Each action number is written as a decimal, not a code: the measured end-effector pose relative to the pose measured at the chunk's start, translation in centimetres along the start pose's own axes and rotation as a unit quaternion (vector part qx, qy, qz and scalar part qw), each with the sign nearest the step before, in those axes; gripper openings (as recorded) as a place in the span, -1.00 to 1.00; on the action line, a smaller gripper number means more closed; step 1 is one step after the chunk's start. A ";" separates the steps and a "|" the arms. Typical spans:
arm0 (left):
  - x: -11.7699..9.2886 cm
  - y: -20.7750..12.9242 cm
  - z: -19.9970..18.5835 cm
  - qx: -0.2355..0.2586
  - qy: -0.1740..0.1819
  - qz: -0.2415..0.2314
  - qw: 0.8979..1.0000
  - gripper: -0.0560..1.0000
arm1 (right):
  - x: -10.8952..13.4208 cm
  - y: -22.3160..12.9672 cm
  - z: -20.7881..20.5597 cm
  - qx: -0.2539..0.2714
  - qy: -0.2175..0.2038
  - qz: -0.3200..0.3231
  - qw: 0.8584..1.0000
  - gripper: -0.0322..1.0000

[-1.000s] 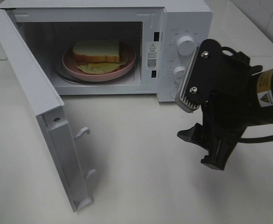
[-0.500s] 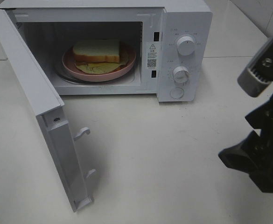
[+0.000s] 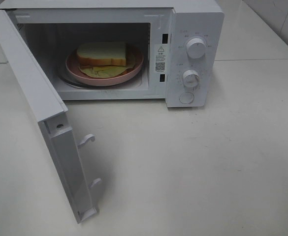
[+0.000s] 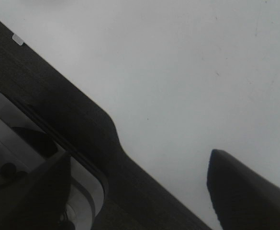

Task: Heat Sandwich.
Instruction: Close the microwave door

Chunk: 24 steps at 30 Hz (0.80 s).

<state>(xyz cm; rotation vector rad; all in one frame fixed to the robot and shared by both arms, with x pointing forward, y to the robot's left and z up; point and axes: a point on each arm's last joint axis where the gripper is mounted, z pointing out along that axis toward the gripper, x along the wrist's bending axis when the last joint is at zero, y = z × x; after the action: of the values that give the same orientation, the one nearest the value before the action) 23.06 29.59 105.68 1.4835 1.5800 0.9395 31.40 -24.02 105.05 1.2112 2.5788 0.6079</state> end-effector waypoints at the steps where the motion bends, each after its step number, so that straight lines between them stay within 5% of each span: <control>1: 0.0 0.0 0.0 0.000 0.000 0.000 1.000 0.91 | 0.0 0.0 0.0 0.000 0.000 0.000 1.000 0.53; 13: 0.0 0.0 0.0 0.000 0.000 0.000 1.000 0.91 | -0.5 -4.0 -3.6 -0.076 -0.028 0.053 0.995 0.53; 24: 0.0 0.0 0.0 0.000 0.000 0.000 1.000 0.91 | -0.3 -7.4 -4.9 -0.168 -0.113 0.156 0.967 0.53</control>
<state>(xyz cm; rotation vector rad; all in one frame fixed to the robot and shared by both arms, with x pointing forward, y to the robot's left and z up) 23.06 29.59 105.68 1.4835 1.5800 0.9395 24.71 -29.82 105.98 1.4754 2.0115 0.8711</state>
